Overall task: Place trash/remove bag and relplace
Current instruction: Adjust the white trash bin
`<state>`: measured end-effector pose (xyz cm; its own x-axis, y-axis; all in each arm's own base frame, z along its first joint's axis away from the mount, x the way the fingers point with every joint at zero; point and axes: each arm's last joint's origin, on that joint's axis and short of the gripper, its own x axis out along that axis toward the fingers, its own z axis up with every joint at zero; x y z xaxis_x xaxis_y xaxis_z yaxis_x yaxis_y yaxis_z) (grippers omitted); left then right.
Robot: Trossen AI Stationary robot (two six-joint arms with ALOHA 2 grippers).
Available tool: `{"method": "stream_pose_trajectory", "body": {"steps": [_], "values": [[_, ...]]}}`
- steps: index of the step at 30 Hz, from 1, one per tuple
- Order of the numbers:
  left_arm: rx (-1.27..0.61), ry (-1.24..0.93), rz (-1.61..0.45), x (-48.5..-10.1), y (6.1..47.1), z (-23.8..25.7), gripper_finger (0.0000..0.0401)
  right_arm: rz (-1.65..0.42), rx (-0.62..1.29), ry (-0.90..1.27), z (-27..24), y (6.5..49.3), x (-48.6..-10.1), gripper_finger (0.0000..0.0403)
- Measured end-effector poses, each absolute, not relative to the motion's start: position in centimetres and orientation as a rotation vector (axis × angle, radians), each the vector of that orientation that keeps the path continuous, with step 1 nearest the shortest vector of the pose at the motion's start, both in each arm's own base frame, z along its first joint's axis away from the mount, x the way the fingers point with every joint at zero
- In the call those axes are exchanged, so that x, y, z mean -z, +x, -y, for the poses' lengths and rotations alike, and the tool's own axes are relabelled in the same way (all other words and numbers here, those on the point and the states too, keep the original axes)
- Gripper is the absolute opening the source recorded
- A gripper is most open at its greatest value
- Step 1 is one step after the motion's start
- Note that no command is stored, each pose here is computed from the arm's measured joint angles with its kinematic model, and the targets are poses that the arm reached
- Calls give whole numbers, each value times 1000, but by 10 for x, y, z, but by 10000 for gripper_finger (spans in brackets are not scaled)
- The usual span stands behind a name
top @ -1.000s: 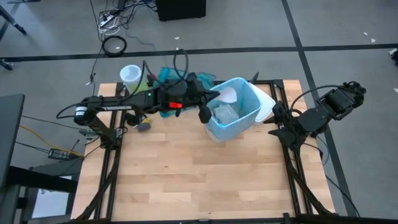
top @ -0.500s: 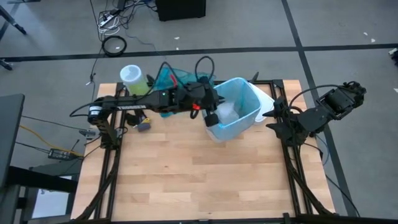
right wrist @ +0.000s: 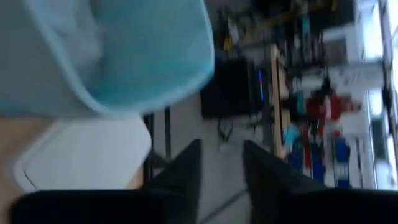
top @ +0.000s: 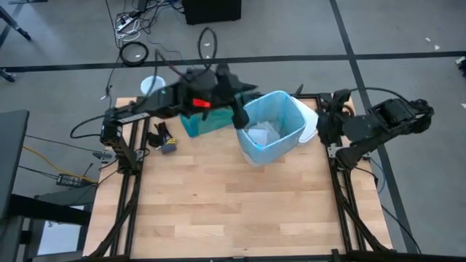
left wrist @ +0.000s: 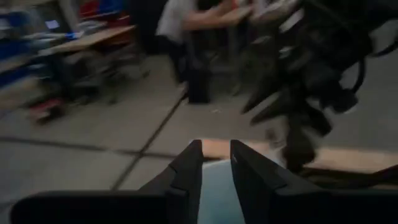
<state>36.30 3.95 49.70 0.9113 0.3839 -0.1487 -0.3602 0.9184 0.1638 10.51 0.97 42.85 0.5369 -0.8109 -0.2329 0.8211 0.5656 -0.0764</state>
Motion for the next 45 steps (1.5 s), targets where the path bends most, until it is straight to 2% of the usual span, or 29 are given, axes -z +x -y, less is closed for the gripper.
{"method": "stream_pose_trajectory", "body": {"steps": [2, 3, 8, 11, 15, 20, 30, 38, 45], "values": [[-464, 161, -267, -501, 353, -43, 70, -282, 1026, 61, -2, 104, -426, 31], [-493, 168, -322, -501, 347, -47, 58, -302, 1045, 71, 1, 103, -425, 16], [-530, 106, -593, -484, 324, -64, 7, -381, 1126, 144, 14, 107, -415, 5], [-490, 67, -703, -472, 320, -70, 14, -442, 1169, 171, 21, 113, -405, 2], [-447, 33, -758, -469, 314, -75, 32, -508, 1238, 202, 30, 118, -385, 1], [-439, 20, -817, -470, 300, -74, 33, -580, 1273, 249, 35, 125, -358, 0], [-466, -17, -825, -483, 268, -67, 30, -553, 1175, 325, 39, 152, -325, 0], [-464, -14, -921, -473, 264, -66, 30, -516, 971, 366, 51, 186, -309, 0], [-497, 8, -918, -474, 264, -67, 30, -538, 858, 342, 61, 211, -301, 0]]}}
